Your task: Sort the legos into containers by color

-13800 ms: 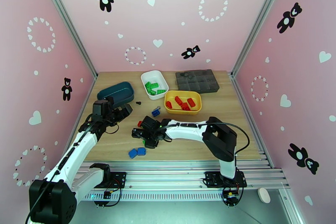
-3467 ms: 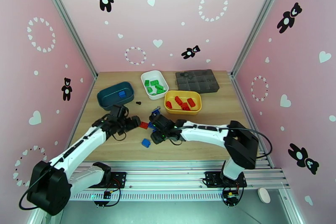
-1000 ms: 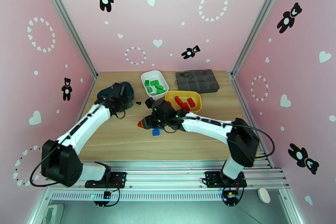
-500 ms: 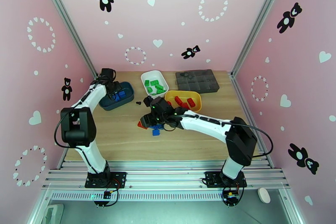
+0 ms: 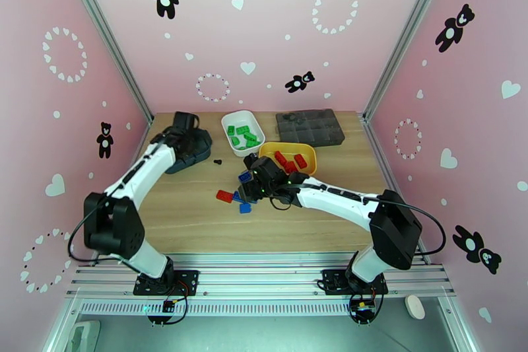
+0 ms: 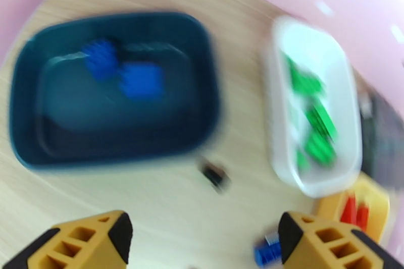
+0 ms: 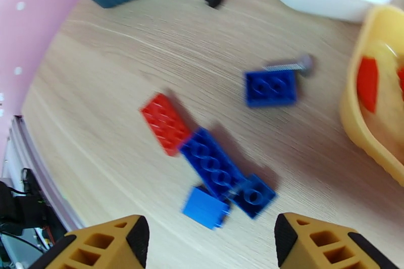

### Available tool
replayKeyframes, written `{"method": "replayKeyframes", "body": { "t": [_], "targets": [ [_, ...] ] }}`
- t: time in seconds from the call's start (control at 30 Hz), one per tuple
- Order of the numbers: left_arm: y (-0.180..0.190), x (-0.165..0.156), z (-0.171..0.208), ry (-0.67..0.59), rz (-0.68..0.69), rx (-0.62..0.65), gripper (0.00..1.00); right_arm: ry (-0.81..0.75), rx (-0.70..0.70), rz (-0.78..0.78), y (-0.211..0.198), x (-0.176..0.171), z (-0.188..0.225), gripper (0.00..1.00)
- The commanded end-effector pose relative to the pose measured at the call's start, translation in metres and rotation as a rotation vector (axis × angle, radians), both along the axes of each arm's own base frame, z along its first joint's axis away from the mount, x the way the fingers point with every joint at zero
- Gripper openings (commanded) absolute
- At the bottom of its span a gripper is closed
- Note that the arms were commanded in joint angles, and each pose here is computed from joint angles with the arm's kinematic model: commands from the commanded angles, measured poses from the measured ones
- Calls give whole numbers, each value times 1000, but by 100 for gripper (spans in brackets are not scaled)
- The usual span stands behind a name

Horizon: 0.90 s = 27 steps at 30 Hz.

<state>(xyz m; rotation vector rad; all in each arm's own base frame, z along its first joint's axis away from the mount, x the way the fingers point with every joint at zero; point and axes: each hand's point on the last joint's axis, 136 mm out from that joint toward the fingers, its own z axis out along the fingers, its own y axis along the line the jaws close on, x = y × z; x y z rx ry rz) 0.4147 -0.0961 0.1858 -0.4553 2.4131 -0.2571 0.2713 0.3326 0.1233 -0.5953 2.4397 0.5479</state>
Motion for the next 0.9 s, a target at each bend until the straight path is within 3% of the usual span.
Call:
{"method": "replayKeyframes", "body": {
  "t": [0.0,0.27,0.4,0.87],
  "targets": [
    [-24,-35,-21,76,-103,38,82,-15,-26,-66,-27,2,2,71],
    [-82,-110,-59,181,-273,31,81,-7,-53,-160,-74,-3,-12,73],
    [-103,-130,-79,203,-341,56,81,-8,-56,-185,-88,-8,-13,74],
    [-136,-70,-110,141,-601,364,81,18,-8,-159,-88,-20,-14,75]
  ]
}}
